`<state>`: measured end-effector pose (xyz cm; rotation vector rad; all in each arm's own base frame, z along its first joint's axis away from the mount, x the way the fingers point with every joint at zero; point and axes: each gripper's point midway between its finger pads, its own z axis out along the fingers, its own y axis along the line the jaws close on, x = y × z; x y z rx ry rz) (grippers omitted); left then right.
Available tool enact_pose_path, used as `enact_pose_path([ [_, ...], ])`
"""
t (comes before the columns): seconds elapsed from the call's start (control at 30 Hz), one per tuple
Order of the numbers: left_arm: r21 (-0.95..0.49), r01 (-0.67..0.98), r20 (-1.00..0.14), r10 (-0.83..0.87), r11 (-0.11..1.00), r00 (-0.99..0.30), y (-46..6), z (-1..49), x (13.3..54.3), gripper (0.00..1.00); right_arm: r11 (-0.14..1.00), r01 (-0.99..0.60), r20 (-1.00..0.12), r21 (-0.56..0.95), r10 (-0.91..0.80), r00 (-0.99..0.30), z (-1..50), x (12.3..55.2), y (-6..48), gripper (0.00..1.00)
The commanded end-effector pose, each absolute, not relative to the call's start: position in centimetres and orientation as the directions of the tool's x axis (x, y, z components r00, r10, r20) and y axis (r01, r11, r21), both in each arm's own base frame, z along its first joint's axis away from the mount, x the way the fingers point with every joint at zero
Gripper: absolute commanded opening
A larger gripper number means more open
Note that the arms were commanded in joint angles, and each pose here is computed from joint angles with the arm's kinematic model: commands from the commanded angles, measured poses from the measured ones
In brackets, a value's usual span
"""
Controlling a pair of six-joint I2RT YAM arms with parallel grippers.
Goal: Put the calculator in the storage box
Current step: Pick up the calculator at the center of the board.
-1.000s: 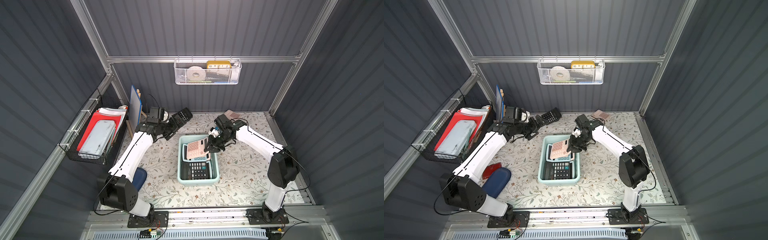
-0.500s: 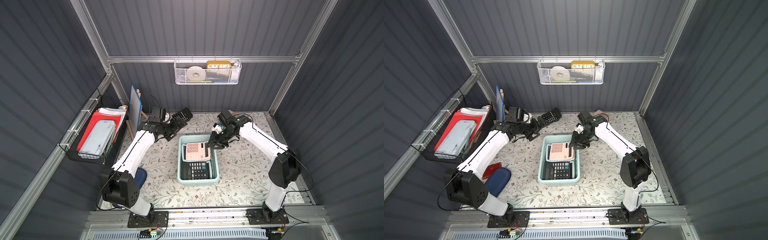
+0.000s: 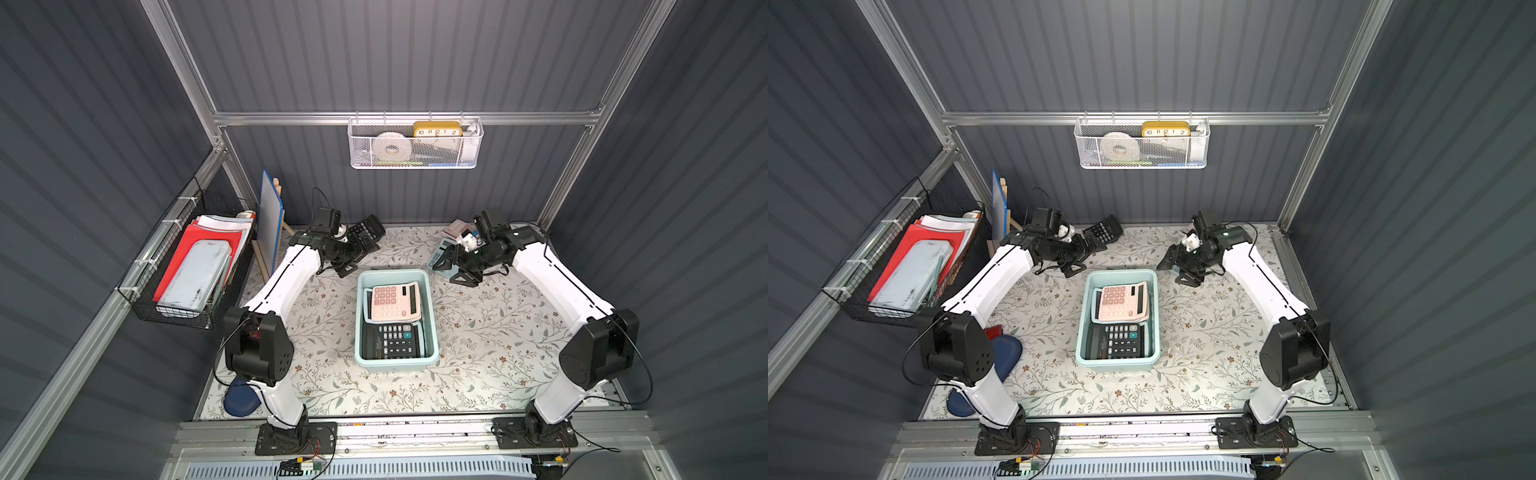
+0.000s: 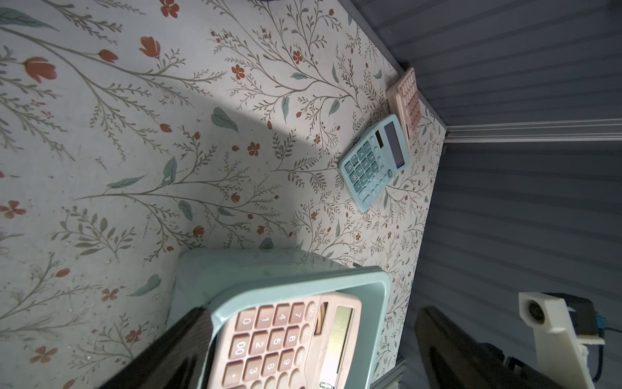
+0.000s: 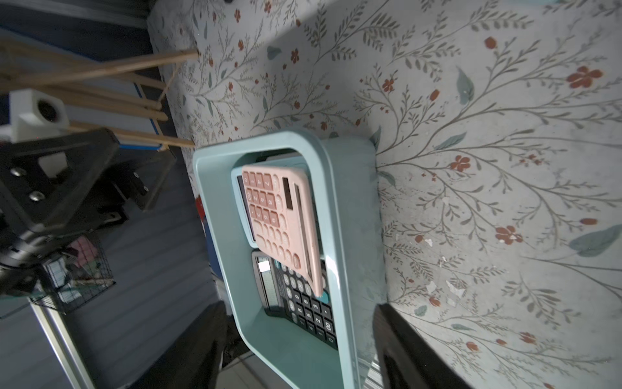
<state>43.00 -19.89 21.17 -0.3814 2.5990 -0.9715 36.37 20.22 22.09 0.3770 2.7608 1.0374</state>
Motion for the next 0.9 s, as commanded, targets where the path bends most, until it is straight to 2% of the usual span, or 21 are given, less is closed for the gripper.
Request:
enact_pose_path([
  [0.0, -0.674, -0.080, -0.223, -0.305, 0.735, -0.926, -20.5, 20.8, 43.8, 0.99, 0.675, 0.266, -0.062, 0.688, 0.420, -0.905, 21.6, 38.5, 18.1, 0.80],
  [0.4, -0.734, -0.062, -0.163, -0.264, 0.676, -0.951, -22.5, 18.2, 48.6, 0.99, 0.536, 0.412, -0.060, 0.737, 0.660, -0.749, 18.2, 45.2, 11.1, 0.80],
  [0.67, -0.777, -0.132, -0.055, -0.276, 0.616, -0.960, -22.4, 15.3, 49.7, 0.99, 0.501, 0.357, -0.125, 0.788, 0.699, -0.704, 16.4, 50.1, 9.8, 0.81],
  [0.87, -0.806, -0.157, 0.002, -0.263, 0.571, -0.965, -22.6, 14.9, 50.2, 0.99, 0.490, 0.356, -0.136, 0.795, 0.717, -0.684, 14.2, 52.2, 8.5, 0.81],
])
